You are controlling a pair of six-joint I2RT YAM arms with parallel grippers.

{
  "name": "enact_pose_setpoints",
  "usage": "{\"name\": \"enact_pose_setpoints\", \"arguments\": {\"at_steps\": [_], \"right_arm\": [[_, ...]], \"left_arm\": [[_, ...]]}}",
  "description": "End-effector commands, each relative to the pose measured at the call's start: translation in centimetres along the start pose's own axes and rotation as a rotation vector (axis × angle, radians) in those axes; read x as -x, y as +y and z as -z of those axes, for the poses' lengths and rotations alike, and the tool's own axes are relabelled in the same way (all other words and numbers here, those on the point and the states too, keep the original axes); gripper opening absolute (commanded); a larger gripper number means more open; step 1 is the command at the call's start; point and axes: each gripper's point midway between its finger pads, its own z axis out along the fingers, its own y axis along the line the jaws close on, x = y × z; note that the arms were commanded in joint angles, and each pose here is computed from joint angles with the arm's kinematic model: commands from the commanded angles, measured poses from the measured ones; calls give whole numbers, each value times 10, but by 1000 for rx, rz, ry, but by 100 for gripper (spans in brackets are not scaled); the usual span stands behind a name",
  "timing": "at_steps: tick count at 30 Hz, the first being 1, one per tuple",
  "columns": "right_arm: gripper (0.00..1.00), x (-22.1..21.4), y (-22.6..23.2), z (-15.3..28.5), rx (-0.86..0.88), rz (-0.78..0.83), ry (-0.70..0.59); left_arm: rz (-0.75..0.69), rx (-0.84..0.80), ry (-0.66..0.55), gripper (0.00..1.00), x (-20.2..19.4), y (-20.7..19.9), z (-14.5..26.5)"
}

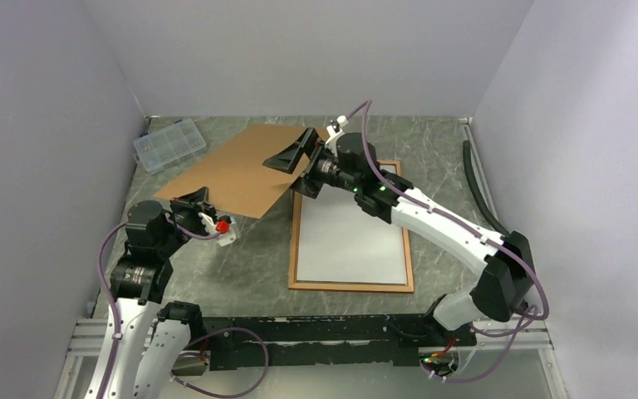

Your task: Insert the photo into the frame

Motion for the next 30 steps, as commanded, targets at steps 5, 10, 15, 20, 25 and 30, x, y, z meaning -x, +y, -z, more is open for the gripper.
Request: {"name": "enact_pose_setpoints", "arguments": {"at_steps": [5, 10, 15, 20, 25, 30], "right_arm": [[100, 21, 44, 90, 228, 770, 189], [100, 28, 30, 132, 205, 1260, 140], [100, 33, 22, 143, 242, 1583, 76], [97, 40, 22, 138, 229, 1735, 153], [92, 28, 29, 136, 292, 1798, 218], [87, 10, 25, 130, 348, 1791, 301]], "left_arm": [[62, 114, -112, 3, 36, 55, 16], [157, 80, -136, 3, 48, 67, 22], [185, 23, -187, 3, 63, 64, 29], [166, -56, -216, 3, 72, 50, 37], [149, -71, -204, 3, 70, 47, 38], [131, -80, -219, 3, 73, 44, 39]]}}
